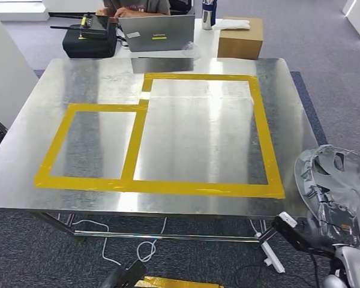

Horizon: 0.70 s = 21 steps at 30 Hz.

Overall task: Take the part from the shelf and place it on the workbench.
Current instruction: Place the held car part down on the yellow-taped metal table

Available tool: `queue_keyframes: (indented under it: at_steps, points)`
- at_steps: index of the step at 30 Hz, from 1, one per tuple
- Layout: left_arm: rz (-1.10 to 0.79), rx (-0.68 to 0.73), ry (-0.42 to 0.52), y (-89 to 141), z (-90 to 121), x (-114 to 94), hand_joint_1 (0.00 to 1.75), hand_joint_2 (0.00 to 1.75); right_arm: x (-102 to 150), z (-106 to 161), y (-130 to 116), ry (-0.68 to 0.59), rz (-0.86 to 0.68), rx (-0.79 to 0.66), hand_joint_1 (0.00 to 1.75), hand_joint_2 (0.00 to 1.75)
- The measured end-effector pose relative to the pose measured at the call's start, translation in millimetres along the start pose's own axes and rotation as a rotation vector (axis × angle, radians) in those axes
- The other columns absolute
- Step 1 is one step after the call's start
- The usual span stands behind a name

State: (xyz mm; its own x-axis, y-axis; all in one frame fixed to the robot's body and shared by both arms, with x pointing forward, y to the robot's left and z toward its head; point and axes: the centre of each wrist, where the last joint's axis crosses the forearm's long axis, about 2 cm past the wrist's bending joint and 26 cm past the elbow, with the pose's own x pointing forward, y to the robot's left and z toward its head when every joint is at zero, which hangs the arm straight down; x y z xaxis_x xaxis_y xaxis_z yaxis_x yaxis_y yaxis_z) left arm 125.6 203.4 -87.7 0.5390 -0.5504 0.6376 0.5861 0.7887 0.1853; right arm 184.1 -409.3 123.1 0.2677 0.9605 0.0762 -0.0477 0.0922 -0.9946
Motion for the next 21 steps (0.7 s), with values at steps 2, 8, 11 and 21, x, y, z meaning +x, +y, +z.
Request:
queue_keyframes:
  at_steps: [2,8,11,21]
  points:
    - [-0.005,-0.004,0.002,0.1,-0.4,0.9,0.0,1.75,5.6,-11.0,2.0,-0.021,0.024,0.027,1.75,1.75]
    - [-0.024,-0.021,0.006,0.5,-2.2,5.1,0.0,1.75,37.3,-46.2,7.8,-0.123,0.118,0.091,1.75,1.75]
    - [-0.035,-0.028,0.003,1.6,-3.3,7.4,0.0,1.75,57.6,-61.6,7.7,-0.191,0.157,0.108,1.75,1.75]
    - [-0.056,-0.047,-0.002,3.9,-5.5,12.3,0.0,1.75,119.1,-100.4,-3.5,-0.406,0.246,0.137,1.75,1.75]
